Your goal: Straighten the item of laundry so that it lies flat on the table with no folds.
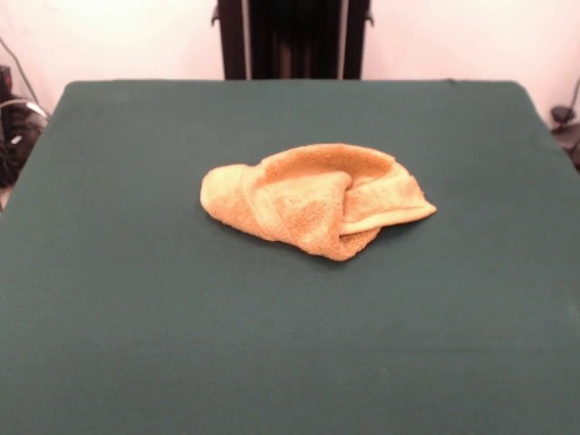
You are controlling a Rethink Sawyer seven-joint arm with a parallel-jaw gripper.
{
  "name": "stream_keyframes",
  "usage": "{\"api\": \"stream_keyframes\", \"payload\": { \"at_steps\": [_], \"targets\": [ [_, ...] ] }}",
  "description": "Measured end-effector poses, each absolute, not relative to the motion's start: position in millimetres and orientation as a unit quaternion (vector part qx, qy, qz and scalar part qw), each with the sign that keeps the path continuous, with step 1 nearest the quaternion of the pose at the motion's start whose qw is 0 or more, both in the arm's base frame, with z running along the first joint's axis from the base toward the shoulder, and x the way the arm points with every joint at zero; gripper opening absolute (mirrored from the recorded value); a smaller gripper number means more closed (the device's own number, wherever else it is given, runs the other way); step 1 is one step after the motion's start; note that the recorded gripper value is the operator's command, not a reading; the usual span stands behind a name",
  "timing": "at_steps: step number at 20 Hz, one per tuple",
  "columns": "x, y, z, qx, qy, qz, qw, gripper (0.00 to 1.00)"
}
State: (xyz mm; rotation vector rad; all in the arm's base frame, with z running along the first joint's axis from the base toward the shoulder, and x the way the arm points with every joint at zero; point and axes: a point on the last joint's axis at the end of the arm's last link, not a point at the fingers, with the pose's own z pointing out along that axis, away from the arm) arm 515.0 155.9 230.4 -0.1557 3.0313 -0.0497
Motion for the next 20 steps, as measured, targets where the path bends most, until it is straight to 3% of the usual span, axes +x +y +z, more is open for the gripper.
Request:
{"api": "stream_keyframes", "payload": {
  "at_steps": [20],
  "targets": [
    [512,146,205,-0.043,0.998,-0.018,0.030,1.00]
  ]
}}
